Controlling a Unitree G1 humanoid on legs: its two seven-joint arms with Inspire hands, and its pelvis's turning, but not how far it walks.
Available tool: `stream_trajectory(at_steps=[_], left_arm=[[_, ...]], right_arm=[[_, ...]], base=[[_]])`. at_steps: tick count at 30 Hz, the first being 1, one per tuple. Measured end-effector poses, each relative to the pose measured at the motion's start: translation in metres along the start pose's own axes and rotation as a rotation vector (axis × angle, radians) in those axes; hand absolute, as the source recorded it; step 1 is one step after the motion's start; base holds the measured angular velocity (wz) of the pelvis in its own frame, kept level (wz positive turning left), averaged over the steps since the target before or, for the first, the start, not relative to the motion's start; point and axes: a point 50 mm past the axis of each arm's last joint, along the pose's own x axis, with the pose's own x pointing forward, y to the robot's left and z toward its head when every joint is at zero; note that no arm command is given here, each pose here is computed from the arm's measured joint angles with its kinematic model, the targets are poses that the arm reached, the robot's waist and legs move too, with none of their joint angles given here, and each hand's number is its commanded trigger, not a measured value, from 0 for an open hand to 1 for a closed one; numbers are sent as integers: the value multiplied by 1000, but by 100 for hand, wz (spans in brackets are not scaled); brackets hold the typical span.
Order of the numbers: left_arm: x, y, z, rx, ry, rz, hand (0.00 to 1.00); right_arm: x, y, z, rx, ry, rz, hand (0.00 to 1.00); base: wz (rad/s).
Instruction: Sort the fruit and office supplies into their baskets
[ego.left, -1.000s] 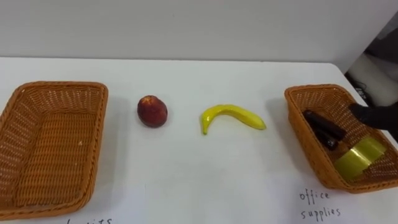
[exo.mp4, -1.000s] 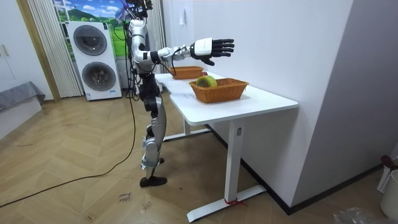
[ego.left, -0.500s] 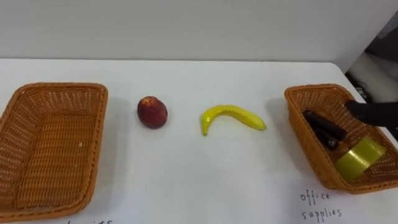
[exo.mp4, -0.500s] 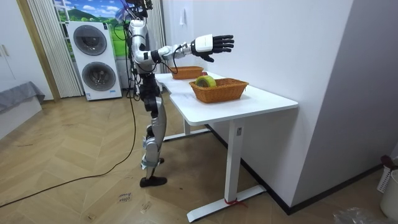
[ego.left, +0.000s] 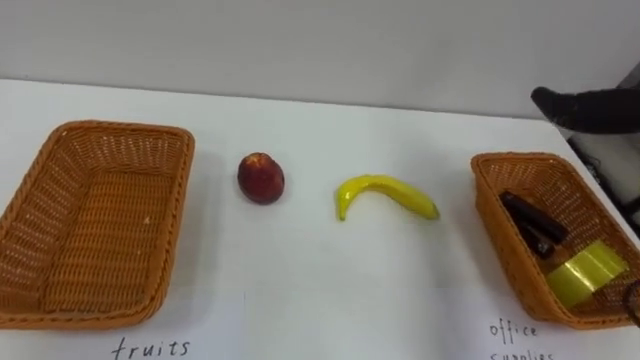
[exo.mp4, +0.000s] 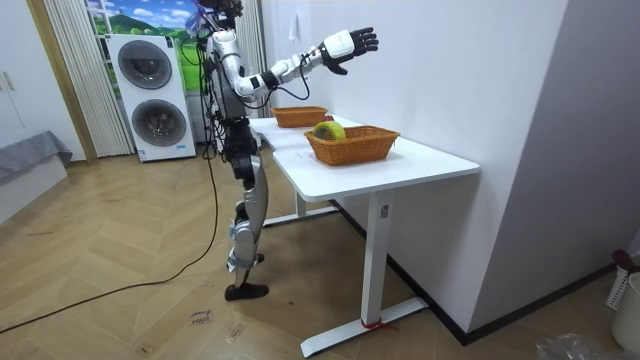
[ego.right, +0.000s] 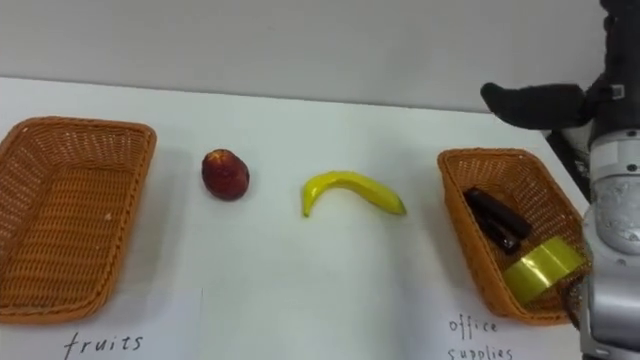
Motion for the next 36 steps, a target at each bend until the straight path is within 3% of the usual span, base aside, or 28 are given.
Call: stream_trajectory(at_steps=[23,36], left_arm=[[6,16,11,63,-58,4,0],[9,19,20,63,-65,12,0]], right_arm=[[-11,68,1,-176,-20,494,0],[-19,79,-38,-361,175,707,0]], base=[[11],[1]])
